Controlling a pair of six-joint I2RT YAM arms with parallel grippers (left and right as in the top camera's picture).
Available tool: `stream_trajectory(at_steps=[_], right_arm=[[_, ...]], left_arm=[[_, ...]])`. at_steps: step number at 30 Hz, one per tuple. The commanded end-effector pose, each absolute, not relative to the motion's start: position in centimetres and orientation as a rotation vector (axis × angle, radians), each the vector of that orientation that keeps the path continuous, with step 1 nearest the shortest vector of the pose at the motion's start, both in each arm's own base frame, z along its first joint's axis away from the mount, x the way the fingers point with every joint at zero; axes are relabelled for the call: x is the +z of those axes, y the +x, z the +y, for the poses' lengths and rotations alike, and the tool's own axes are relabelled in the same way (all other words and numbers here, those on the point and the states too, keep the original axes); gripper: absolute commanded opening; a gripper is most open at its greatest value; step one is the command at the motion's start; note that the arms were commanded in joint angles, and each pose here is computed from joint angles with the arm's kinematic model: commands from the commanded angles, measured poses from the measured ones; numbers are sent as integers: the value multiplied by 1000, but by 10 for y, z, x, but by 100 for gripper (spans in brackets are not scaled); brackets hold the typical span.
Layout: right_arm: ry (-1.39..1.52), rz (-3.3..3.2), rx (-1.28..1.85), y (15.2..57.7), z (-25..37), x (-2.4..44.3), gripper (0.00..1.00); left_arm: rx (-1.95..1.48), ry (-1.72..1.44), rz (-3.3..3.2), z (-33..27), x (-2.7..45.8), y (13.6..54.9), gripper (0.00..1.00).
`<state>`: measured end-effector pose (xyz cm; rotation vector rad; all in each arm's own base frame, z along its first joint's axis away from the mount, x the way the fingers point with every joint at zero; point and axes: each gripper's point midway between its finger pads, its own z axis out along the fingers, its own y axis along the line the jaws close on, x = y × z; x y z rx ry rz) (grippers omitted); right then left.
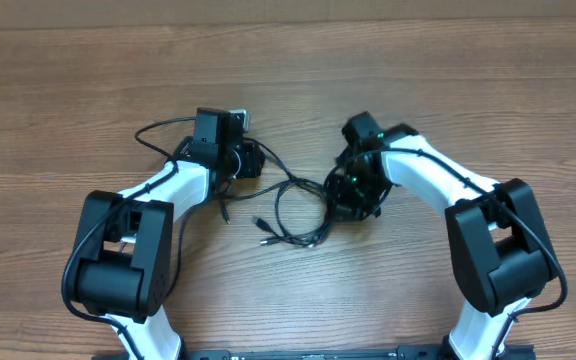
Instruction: Untangle cables
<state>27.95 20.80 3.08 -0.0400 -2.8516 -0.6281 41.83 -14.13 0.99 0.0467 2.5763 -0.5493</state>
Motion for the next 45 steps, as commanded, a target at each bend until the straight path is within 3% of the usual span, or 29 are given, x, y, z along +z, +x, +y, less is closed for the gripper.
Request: stream_trajectory(at_steps=[1, 7, 10, 14, 19, 21, 25, 29, 32, 33, 34, 37, 42, 45], right_arm=[[177, -2965, -564, 300, 201, 36, 4], [216, -3109, -369, 326, 181, 34, 4], [216, -3154, -295, 337, 174, 38, 16], [223, -3201, -305, 351, 178, 50, 21], [229, -3152, -489, 349, 198, 64, 50], [224, -3087, -592, 338, 209, 68, 57], [69, -2967, -697, 321, 221, 73, 57], [-13, -2915, -695, 308, 228, 70, 54], [-107, -2885, -670, 301, 230, 66, 33], [-165, -2871, -657, 299, 231, 64, 18], [-231, -2852, -641, 297, 230, 62, 12], [-441, -2780, -580, 285, 232, 53, 7], [-673, -2674, -484, 260, 244, 36, 10], [-731, -2634, -451, 244, 257, 31, 34]], left_arm=[[-574, 56, 2600, -146, 2, 412, 22], [-550, 4, 2615, -138, -1, 412, 7], [-549, -60, 2627, -128, -2, 412, 4], [-553, -111, 2625, -114, 6, 413, 4], [-548, -141, 2612, -101, 28, 409, 5], [-550, -103, 2591, -103, 43, 407, 5], [-550, -52, 2545, -107, 71, 403, 9], [-663, 0, 2536, -124, 84, 394, 6], [-734, 33, 2557, -136, 81, 386, 4], [-727, 37, 2567, -138, 79, 385, 4], [-712, 50, 2571, -138, 76, 385, 4], [-665, 95, 2564, -140, 69, 390, 6], [-663, 141, 2554, -147, 58, 395, 7], [-649, 133, 2561, -145, 52, 397, 9]])
